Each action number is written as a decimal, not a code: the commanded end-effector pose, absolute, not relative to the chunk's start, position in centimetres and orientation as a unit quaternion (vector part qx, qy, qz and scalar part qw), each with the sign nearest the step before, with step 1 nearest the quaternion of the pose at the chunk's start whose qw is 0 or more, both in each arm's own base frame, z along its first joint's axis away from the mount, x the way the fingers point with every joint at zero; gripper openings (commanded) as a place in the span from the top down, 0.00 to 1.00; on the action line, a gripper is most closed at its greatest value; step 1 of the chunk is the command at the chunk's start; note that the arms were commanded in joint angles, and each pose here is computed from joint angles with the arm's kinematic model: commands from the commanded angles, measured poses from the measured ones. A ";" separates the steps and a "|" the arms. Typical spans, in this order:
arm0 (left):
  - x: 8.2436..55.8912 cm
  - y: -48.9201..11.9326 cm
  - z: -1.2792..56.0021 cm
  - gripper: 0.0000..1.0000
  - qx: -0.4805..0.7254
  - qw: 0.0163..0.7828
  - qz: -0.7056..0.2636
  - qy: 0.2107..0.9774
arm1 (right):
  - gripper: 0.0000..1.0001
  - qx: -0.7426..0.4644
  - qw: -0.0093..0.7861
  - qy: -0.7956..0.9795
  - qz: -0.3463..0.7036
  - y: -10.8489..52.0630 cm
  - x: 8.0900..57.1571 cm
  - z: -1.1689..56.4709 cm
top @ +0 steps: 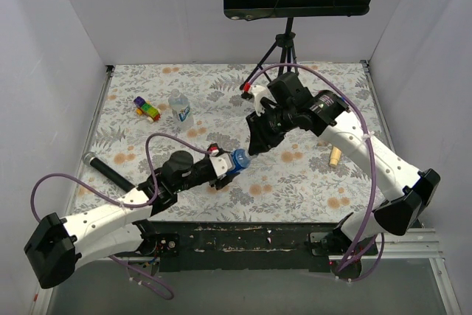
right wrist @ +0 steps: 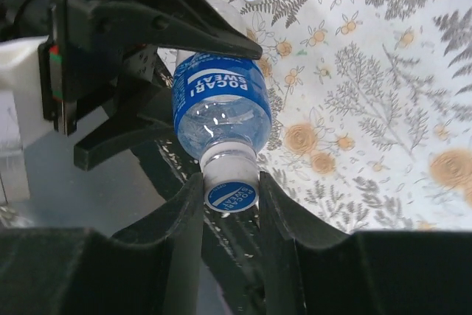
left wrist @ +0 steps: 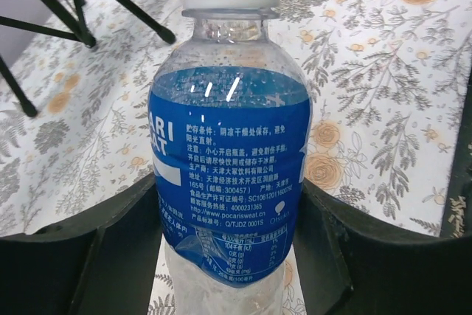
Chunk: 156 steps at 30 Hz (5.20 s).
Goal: Screw on the bottle caps
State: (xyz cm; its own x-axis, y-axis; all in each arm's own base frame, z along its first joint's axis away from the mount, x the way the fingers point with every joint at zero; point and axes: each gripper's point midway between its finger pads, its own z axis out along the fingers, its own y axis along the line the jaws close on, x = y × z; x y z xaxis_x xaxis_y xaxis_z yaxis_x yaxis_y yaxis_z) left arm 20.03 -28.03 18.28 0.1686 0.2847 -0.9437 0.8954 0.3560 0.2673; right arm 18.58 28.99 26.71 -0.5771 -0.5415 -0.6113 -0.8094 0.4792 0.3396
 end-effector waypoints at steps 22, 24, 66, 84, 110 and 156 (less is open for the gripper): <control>21.9 -29.8 22.9 0.60 0.409 0.710 -0.148 0.555 | 0.34 -0.241 0.308 0.857 0.335 29.8 21.5 31.5; 22.4 -30.0 22.8 0.60 0.408 0.694 -0.178 0.566 | 0.29 -0.275 0.338 0.837 0.330 29.2 21.5 34.2; 15.4 -32.0 25.3 0.58 0.532 0.486 -0.501 0.479 | 0.40 -0.659 0.358 0.560 0.353 26.5 13.1 34.1; 20.9 -30.2 25.9 0.58 0.471 0.605 -0.369 0.524 | 0.99 -0.535 0.305 0.713 0.335 28.1 17.2 31.2; 23.9 -27.6 24.2 0.62 0.402 0.706 -0.095 0.576 | 0.36 -0.305 0.407 0.781 0.361 29.7 22.2 34.6; 14.6 -32.2 25.3 0.60 0.539 0.459 -0.522 0.475 | 0.62 -0.649 0.340 0.577 0.360 26.4 13.0 32.9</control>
State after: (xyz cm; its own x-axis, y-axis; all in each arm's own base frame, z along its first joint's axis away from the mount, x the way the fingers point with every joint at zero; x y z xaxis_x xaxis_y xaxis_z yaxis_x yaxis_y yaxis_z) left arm 14.31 -32.11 23.00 -0.0555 0.0828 -0.9950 0.9907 -0.1193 -0.0651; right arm 13.16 26.18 32.46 0.0691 -0.5158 -0.8539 -0.9958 -0.0872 -0.0279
